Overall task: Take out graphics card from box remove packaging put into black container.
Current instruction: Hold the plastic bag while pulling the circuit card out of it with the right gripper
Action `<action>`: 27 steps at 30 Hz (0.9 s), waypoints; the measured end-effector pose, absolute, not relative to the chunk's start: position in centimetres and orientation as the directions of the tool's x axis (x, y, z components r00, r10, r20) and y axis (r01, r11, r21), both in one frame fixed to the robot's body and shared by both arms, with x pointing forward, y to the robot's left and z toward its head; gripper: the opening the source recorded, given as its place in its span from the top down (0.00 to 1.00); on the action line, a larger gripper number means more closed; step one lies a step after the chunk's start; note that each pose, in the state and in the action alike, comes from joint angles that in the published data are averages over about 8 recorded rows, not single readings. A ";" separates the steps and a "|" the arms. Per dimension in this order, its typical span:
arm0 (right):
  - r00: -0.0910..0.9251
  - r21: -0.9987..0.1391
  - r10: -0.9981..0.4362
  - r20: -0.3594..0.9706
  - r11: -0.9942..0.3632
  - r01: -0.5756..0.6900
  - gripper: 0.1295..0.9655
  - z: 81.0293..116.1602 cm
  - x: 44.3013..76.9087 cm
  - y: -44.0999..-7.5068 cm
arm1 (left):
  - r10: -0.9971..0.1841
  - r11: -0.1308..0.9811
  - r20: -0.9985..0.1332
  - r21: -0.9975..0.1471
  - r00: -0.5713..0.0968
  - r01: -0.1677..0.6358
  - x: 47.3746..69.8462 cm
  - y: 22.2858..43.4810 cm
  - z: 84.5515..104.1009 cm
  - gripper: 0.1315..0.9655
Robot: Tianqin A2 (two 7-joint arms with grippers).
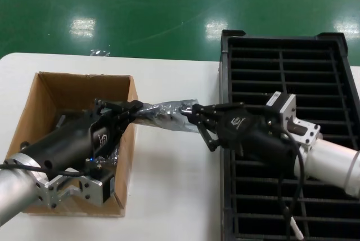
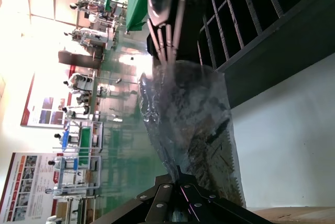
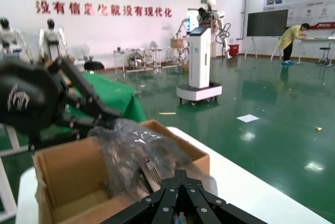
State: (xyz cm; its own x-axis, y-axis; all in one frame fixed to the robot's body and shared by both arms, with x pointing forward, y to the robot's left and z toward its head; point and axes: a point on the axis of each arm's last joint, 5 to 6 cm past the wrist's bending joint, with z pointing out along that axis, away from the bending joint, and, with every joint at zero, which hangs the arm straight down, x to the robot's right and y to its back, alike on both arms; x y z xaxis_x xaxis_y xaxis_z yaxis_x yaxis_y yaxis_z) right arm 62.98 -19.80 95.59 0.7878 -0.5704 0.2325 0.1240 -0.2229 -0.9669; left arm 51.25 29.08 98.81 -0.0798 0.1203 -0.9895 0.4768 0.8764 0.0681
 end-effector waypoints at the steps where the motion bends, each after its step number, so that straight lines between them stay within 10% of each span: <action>1: 0.790 -0.969 -0.571 0.224 -0.215 0.120 1.00 95.7 63.0 -19.9 | 0.120 0.876 -0.990 0.068 -0.080 0.477 51.2 29.1 98.8 0.99; 27: 0.835 -0.974 -0.518 0.187 -0.210 0.088 1.00 94.7 62.5 -18.7 | 0.120 0.876 -0.990 0.068 -0.080 0.477 51.2 29.1 98.8 0.99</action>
